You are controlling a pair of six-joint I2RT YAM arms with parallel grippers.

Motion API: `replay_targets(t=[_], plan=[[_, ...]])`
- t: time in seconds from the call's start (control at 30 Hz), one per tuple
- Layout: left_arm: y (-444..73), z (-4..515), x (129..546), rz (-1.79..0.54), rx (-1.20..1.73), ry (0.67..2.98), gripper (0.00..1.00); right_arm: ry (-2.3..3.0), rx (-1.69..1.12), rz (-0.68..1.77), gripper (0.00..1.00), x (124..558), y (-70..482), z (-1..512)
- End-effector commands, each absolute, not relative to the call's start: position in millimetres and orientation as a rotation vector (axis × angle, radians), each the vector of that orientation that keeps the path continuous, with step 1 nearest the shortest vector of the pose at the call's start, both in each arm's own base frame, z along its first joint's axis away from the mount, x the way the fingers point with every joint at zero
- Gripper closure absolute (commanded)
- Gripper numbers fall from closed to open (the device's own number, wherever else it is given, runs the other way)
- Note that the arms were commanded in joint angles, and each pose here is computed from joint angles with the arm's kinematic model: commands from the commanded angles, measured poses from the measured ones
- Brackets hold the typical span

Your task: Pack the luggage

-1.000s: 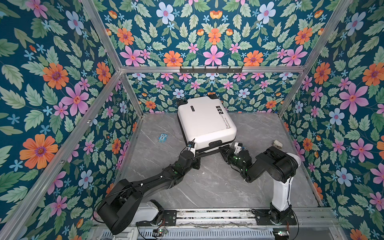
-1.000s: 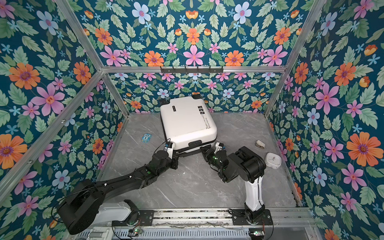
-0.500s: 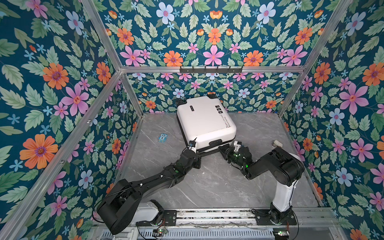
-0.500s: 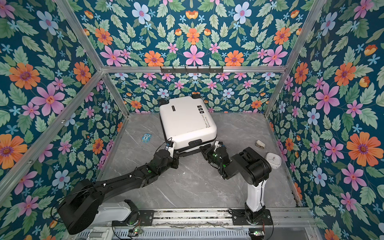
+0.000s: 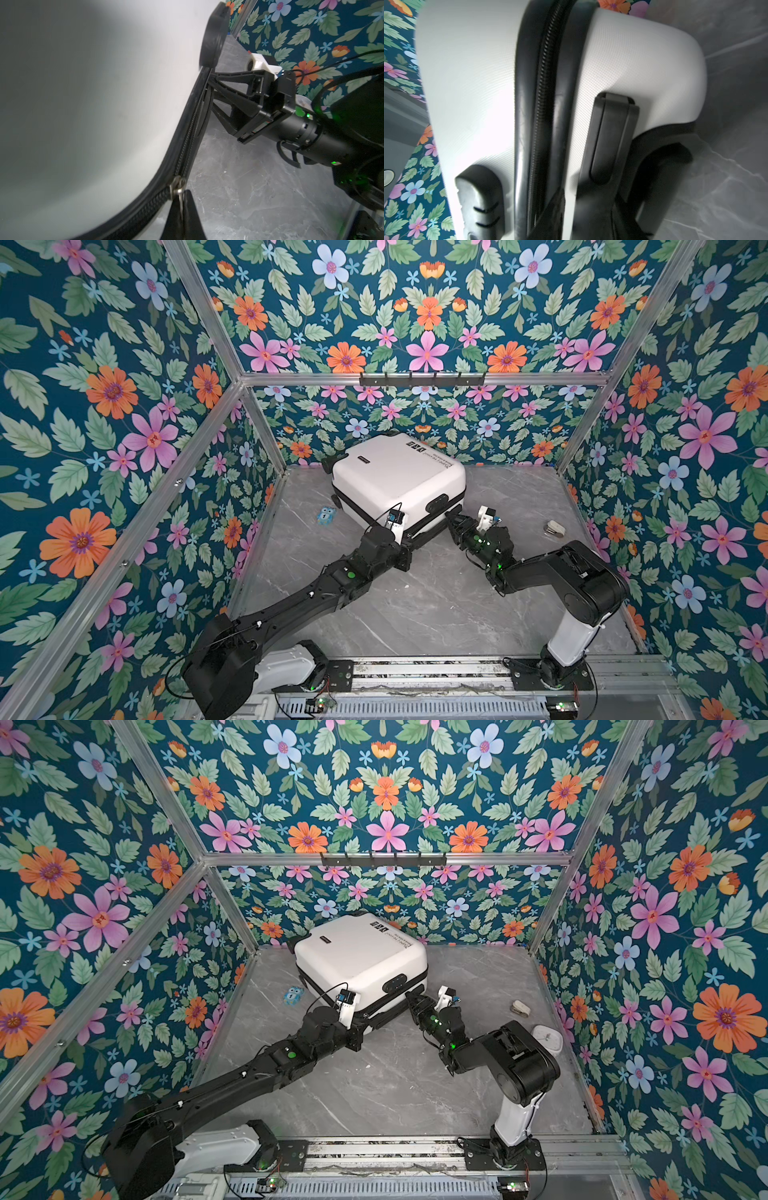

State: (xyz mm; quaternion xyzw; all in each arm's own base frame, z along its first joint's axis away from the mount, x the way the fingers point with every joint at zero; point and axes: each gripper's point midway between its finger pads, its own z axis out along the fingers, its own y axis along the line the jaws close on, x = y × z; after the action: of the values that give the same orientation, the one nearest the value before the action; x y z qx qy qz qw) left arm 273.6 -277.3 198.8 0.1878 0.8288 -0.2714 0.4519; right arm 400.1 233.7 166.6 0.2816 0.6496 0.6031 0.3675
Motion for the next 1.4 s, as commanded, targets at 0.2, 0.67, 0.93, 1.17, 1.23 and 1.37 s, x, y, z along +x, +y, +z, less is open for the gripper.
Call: replay_targets(t=[0.2,0.67,0.93,1.17,1.23,1.37], plan=[[-283,209,271,-0.694,0.511,2.005,1.0,1.51,0.639,1.615,0.64,408,231,207],[-285,217,283,-0.663,0.458,1.989,1.0,1.498,0.533,1.535,1.0,381,227,239],[-316,261,286,-0.711,0.461,1.874,1.0,1.618,0.496,1.245,1.0,340,238,253],[-352,299,275,-0.77,0.505,1.796,1.0,1.649,0.491,1.236,1.0,338,244,243],[-363,307,272,-0.773,0.528,1.783,1.0,1.658,0.469,1.22,1.0,335,251,242],[-380,320,268,-0.779,0.563,1.763,1.0,1.671,0.427,1.219,1.0,332,265,245]])
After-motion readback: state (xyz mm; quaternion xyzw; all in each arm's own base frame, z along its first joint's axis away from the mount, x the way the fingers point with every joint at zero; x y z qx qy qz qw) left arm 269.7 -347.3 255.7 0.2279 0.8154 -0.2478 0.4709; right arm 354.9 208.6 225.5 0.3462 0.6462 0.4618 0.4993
